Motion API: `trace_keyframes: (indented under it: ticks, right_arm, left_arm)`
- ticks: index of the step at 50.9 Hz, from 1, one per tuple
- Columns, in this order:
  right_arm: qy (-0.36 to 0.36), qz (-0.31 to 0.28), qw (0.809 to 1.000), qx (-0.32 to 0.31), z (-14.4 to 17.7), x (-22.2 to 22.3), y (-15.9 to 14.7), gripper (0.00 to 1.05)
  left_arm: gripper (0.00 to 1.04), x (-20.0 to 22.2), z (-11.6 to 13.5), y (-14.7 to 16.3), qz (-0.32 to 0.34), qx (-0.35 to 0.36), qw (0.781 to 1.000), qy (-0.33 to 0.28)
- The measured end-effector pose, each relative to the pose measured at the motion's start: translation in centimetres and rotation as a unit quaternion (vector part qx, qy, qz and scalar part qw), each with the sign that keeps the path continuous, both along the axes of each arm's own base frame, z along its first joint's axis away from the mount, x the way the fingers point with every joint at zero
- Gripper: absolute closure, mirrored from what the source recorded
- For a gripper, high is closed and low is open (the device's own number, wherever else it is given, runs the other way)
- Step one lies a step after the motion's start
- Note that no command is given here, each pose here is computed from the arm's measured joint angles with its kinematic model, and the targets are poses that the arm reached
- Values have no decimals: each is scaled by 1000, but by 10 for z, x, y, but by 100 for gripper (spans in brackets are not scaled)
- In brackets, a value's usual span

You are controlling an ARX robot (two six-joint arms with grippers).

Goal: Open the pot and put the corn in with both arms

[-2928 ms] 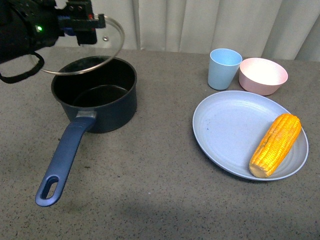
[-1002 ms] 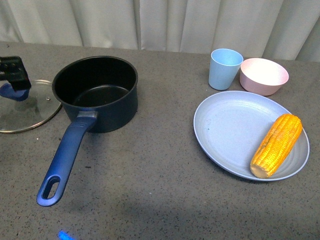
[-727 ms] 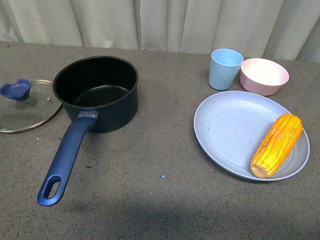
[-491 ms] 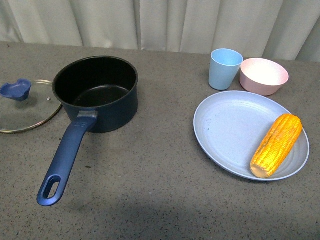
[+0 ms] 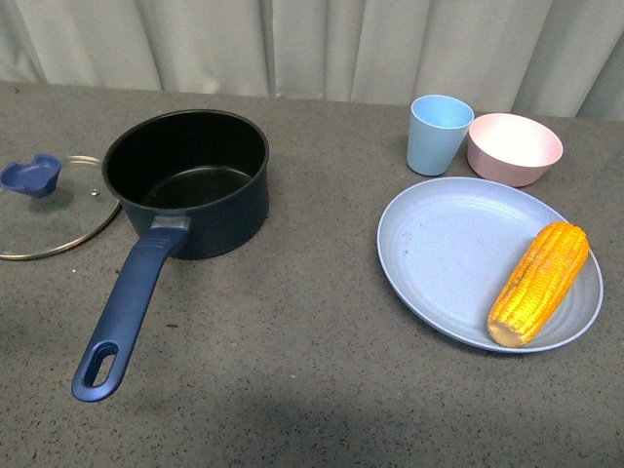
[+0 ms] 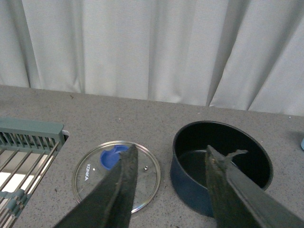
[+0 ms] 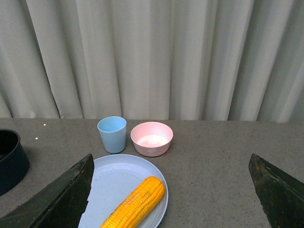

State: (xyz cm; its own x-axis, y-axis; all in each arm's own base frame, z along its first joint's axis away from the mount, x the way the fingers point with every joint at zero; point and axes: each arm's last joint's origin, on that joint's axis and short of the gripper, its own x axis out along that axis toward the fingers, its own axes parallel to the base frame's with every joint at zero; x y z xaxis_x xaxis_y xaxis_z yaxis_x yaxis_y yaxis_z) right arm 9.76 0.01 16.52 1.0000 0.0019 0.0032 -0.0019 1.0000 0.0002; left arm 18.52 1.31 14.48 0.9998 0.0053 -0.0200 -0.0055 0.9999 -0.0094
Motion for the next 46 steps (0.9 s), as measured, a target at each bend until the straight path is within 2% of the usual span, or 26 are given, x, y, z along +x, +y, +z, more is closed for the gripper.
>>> trace_keyframes:
  ticks: [4, 10, 21, 46]
  right_arm:
    - [0, 0, 1000, 0, 0, 0, 0, 9]
    - [0, 0, 1000, 0, 0, 0, 0, 9]
    - [0, 0, 1000, 0, 0, 0, 0, 9]
    - [0, 0, 1000, 0, 0, 0, 0, 9]
  left_arm:
    - [75, -7, 2, -4, 4, 0, 1000, 0]
    - [101, -20, 7, -13, -3, 0, 1000, 0]
    - [101, -34, 18, -13, -2, 2, 1000, -6]
    - [101, -55, 27, -13, -1, 2, 1000, -17]
